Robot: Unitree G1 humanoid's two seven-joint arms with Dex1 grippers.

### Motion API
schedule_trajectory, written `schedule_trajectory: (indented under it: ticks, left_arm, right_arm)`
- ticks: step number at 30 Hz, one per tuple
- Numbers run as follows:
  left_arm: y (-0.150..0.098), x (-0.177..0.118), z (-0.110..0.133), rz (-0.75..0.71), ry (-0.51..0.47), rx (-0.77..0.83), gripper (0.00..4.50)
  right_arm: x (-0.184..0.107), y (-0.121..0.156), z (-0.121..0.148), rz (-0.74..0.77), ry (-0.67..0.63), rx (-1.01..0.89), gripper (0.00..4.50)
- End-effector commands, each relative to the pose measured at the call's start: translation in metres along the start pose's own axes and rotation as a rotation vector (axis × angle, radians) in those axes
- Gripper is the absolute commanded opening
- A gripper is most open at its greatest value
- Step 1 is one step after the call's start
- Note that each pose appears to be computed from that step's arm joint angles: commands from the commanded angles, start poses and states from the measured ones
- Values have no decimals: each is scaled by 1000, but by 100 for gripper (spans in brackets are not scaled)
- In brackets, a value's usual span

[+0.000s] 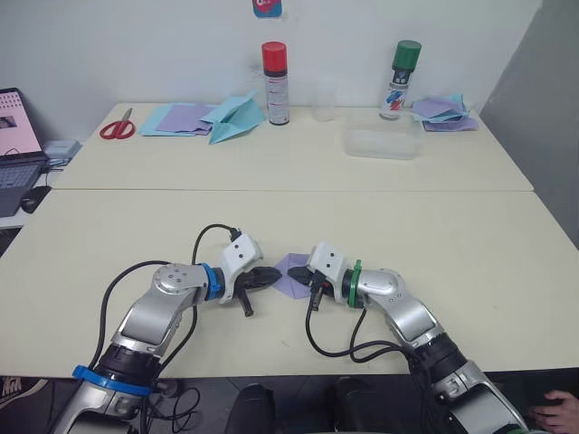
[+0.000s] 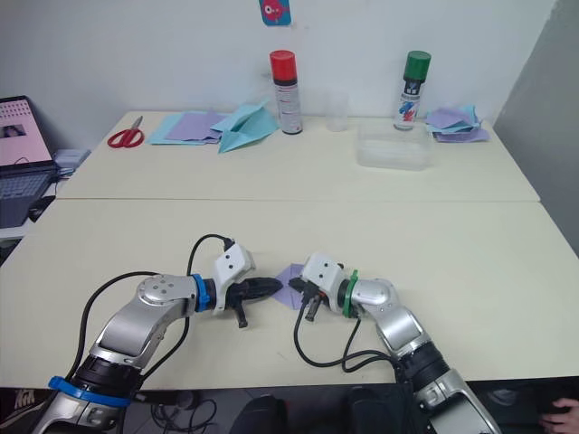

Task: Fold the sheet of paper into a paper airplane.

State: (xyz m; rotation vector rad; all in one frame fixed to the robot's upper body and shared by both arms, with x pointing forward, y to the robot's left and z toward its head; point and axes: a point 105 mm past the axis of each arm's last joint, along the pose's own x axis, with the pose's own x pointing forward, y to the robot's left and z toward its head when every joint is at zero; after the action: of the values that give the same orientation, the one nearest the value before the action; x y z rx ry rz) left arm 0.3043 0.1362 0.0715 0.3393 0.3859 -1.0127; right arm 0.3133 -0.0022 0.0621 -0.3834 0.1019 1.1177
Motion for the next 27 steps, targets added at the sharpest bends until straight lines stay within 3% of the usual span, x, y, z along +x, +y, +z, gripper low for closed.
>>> schedule_trajectory:
  ticks: [1,6,18,20,24,27]
  left_arm:
    - [-6,0,-27,-2,91,-73,0]
    - [-4,-2,-29,14,91,-80,0]
    - [-4,0,-31,7,95,-85,0]
    - [-4,0,-31,6,94,-85,0]
    - [-3,2,-31,7,89,-86,0]
    - [-3,5,-32,9,87,-86,0]
  right_arm:
    - [-13,-16,-31,-132,80,88,2]
    - [-32,-26,-54,-239,124,140,2]
    - [-73,-31,-80,-327,224,192,2]
    - [-76,-37,-64,-346,149,158,2]
    - [-81,-49,-6,-360,-127,81,2]
    - [-82,-50,15,-334,-237,29,2]
